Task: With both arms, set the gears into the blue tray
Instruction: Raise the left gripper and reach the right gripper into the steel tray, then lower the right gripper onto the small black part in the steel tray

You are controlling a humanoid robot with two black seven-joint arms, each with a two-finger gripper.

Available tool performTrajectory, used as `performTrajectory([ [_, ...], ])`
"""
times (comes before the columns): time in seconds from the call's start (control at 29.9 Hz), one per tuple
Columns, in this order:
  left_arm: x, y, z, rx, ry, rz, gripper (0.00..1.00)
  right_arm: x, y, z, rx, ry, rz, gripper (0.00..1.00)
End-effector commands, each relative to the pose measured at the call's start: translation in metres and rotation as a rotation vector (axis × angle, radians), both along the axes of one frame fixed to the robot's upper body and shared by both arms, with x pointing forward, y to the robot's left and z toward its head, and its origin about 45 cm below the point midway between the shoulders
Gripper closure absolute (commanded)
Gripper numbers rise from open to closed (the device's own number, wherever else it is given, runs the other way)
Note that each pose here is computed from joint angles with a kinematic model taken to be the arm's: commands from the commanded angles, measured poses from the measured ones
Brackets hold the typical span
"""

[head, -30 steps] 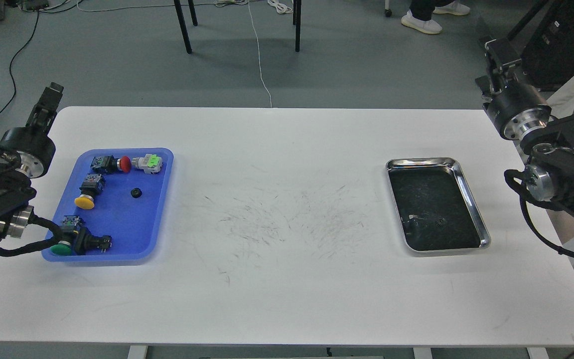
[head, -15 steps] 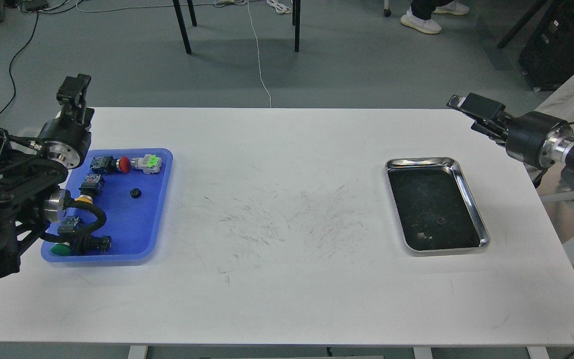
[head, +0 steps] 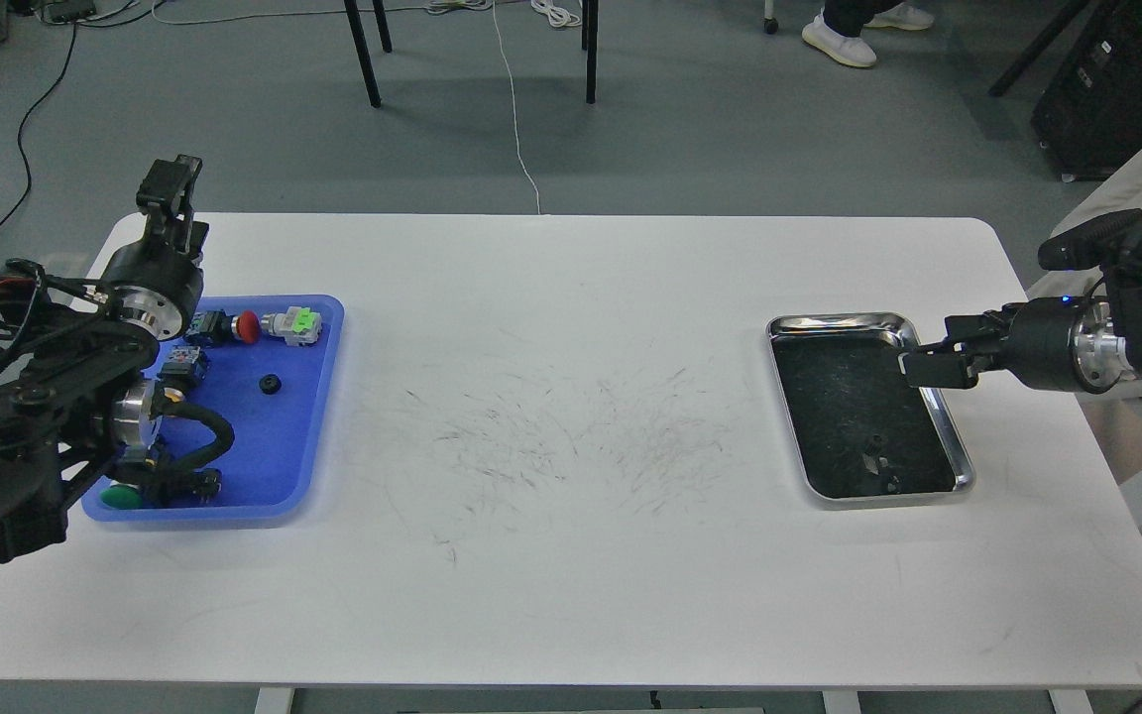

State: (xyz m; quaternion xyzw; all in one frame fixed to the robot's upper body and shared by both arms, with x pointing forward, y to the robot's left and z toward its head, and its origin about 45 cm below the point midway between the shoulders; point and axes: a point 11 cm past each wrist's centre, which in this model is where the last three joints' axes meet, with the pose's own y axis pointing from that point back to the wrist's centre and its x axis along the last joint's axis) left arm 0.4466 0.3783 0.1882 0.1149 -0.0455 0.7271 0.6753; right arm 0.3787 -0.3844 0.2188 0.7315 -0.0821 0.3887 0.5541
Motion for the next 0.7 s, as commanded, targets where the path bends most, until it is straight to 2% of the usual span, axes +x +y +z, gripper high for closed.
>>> performTrajectory([
  [0.0,0.0,0.002,0.0,0.005,0.001,0.002,0.16,-0.006,-0.003,-0.015,-0.024,0.041,0.046,0.09],
  [0.3,-0.001,0.003,-0.001,0.007,0.003,0.006,0.16,-0.011,0.014,-0.038,-0.118,0.083,0.188,0.12],
  [0.5,0.0,0.003,0.0,0.006,0.001,0.006,0.16,0.0,0.015,-0.049,-0.186,0.084,0.207,0.16],
  [0.67,0.003,0.01,0.009,-0.059,-0.026,0.044,0.15,0.004,0.038,-0.059,-0.181,0.091,0.256,0.16],
])
